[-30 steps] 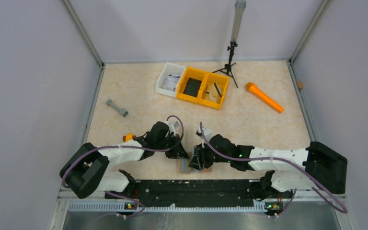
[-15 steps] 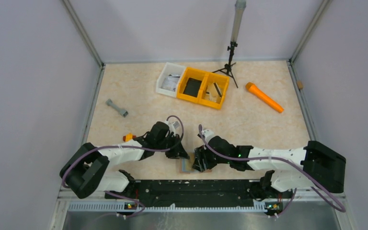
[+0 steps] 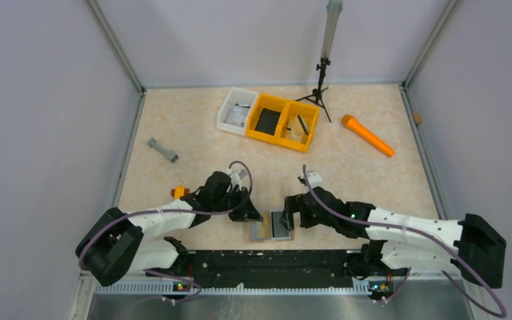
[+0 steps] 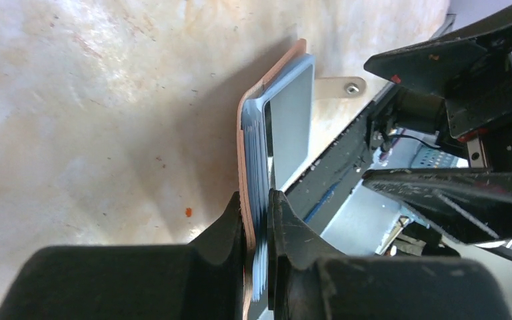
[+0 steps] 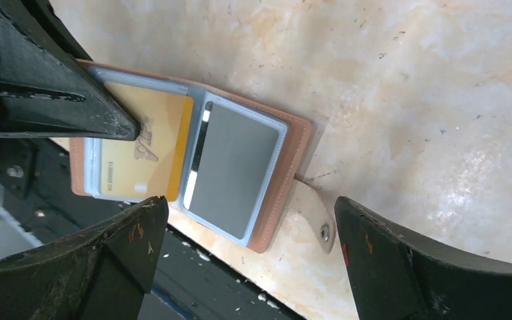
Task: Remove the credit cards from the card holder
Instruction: Remove the credit card from the card holder.
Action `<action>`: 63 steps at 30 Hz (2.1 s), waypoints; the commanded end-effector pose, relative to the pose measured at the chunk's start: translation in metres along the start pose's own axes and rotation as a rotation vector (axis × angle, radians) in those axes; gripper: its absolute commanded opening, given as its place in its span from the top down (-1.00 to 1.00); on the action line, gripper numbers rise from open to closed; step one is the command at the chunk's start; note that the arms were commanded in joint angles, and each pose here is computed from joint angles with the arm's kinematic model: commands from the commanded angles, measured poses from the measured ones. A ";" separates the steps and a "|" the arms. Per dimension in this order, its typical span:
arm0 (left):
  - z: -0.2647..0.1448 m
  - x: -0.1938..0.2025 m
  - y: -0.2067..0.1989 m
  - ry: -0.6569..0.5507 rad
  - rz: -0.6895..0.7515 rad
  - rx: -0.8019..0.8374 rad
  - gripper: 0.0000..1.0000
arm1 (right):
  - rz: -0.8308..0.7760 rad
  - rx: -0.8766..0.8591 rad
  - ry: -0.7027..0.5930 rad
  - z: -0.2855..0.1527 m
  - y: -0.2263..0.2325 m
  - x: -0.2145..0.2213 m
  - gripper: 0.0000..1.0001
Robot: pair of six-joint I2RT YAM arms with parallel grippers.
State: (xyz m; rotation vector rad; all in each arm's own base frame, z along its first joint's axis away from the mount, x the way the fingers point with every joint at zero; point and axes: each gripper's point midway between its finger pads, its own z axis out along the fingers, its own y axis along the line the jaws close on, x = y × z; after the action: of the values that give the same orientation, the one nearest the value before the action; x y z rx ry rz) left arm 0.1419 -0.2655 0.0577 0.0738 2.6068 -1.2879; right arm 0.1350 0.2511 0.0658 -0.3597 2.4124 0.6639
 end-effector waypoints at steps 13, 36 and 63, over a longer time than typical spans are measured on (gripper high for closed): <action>-0.067 -0.058 -0.073 -0.296 -0.014 0.149 1.00 | 0.191 -0.252 -0.307 -0.061 0.020 -0.053 -0.97; -0.095 -0.042 -0.134 -0.215 0.059 0.433 1.00 | 0.372 -0.588 -0.530 -0.090 0.061 -0.104 -0.55; -0.123 -0.057 -0.082 -0.345 0.164 -0.012 -0.04 | 0.451 -0.535 -0.496 -0.078 0.046 -0.100 1.00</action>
State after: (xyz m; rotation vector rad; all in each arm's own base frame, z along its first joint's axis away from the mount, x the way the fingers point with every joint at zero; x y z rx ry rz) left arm 0.1576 -0.2334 0.2035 0.0291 2.2591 -1.2759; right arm 0.1471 0.2604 0.1808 0.1129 1.8714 1.4361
